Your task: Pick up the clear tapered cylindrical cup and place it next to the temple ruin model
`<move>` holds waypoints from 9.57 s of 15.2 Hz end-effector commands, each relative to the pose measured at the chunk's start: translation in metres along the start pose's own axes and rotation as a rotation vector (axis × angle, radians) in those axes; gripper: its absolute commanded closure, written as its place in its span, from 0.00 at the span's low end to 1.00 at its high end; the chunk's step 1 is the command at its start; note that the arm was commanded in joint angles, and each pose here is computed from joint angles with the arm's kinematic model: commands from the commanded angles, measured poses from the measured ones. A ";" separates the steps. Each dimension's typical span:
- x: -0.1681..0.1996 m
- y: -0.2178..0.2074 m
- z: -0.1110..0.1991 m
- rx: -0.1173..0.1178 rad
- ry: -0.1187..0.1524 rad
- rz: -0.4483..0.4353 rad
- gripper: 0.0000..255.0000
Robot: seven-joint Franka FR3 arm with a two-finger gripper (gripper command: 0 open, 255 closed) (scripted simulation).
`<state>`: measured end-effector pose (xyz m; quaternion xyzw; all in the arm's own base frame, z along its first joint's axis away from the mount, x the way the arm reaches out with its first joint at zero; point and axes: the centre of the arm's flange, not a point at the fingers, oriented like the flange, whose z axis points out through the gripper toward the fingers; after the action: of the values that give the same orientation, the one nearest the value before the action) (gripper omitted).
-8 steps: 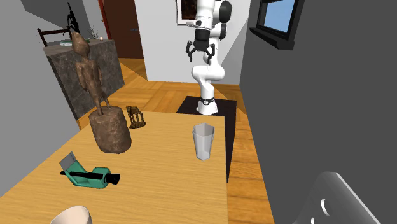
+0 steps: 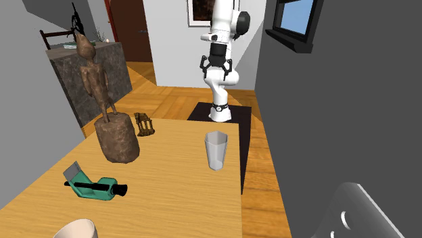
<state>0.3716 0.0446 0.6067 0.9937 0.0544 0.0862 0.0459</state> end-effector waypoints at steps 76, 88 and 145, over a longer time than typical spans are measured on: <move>0.223 -0.085 0.103 -0.010 -0.108 0.003 1.00; 0.233 -0.079 0.041 -0.010 -0.108 0.003 1.00; -0.095 0.235 0.087 -0.010 -0.108 0.003 1.00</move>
<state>0.3179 -0.2070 0.5336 0.9968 0.0498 0.0324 0.0534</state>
